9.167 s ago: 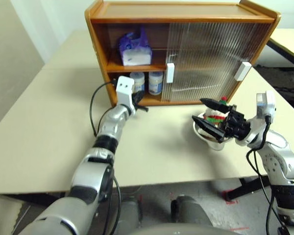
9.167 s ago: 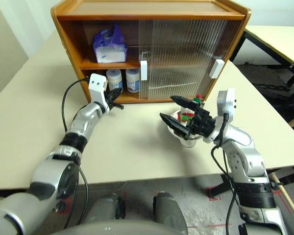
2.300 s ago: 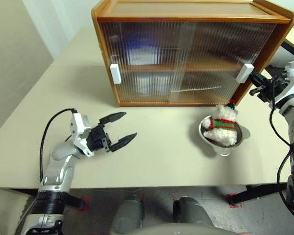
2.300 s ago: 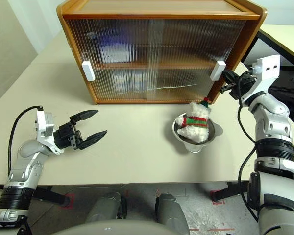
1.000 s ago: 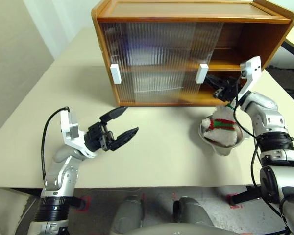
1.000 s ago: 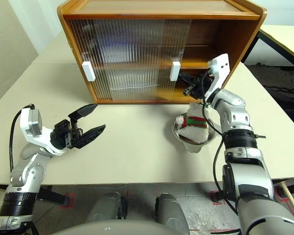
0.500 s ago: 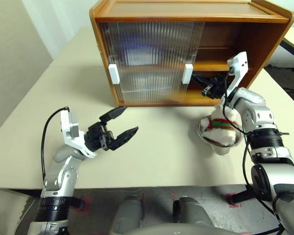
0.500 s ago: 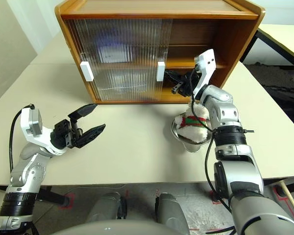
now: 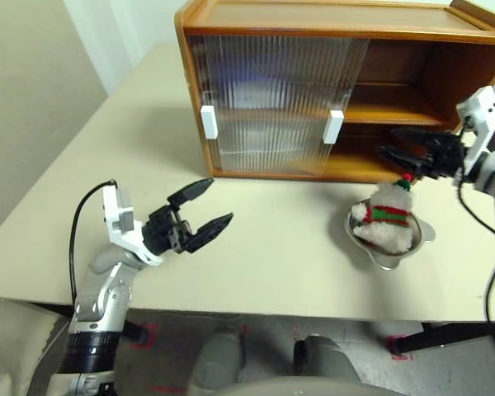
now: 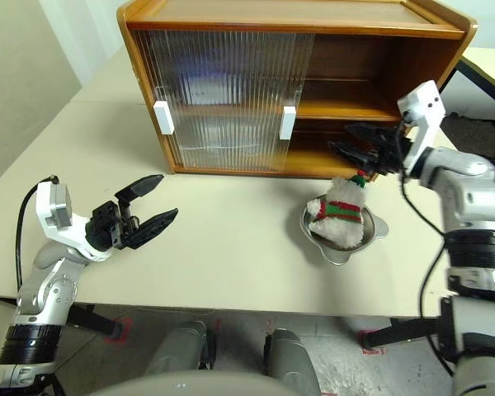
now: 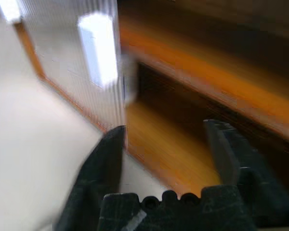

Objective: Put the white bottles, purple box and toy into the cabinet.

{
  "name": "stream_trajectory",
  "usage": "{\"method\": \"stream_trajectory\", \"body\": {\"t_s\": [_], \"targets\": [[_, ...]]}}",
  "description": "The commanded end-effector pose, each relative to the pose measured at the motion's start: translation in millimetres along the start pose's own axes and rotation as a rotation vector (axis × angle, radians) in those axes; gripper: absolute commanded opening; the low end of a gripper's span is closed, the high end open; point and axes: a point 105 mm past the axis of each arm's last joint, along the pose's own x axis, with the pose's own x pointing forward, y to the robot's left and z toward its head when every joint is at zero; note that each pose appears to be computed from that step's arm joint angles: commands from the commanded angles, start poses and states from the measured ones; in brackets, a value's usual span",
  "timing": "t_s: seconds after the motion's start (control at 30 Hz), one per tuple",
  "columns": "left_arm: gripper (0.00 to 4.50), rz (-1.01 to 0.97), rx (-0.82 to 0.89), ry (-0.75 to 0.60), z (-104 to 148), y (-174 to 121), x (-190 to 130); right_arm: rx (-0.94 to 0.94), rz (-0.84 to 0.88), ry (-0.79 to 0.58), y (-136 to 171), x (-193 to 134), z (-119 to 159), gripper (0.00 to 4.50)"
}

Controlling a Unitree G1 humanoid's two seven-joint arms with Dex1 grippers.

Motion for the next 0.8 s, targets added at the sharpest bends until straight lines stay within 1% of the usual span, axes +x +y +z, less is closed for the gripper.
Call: {"method": "stream_trajectory", "body": {"t_s": [0.03, 0.1, 0.17, 0.27, 0.3, 0.37, 0.47, 0.53, 0.8], "targets": [[4.5, -0.016, 0.002, 0.024, -2.7, 1.0, -0.3, 0.102, 0.059, 0.133, 10.8, -24.2, -3.4, 4.47], [4.5, -0.018, 0.006, 0.027, -1.7, 2.7, -0.7, 0.189, 0.064, 0.18, 18.8, -36.2, 4.3, 4.47], [4.5, -0.021, 0.007, 0.031, -1.7, 3.0, -1.1, 0.231, 0.049, 0.214, 24.0, -40.1, 8.1, 4.47], [4.5, -0.037, 0.01, 0.046, -3.1, 1.5, -1.3, 0.273, -0.005, 0.408, 37.7, -51.6, -8.9, 4.47], [4.5, -0.038, 0.01, 0.046, -3.0, 1.4, -1.3, 0.287, -0.031, 0.45, 40.5, -53.6, -12.8, 4.47], [4.5, -0.038, 0.01, 0.044, -2.8, 1.4, -1.3, 0.313, -0.065, 0.479, 43.1, -54.5, -15.1, 4.47], [4.5, -0.04, 0.008, 0.041, -2.9, 0.7, -0.7, 0.393, -0.064, 0.509, 52.4, -48.9, -20.9, 4.47], [4.5, -0.041, 0.008, 0.038, -2.9, 0.3, -0.3, 0.392, -0.097, 0.559, 52.6, -47.8, -30.4, 4.47], [4.5, -0.039, 0.017, 0.04, -2.8, 0.6, -1.4, 0.485, -0.124, 0.602, 57.7, -37.0, -47.3, 4.47]]}}
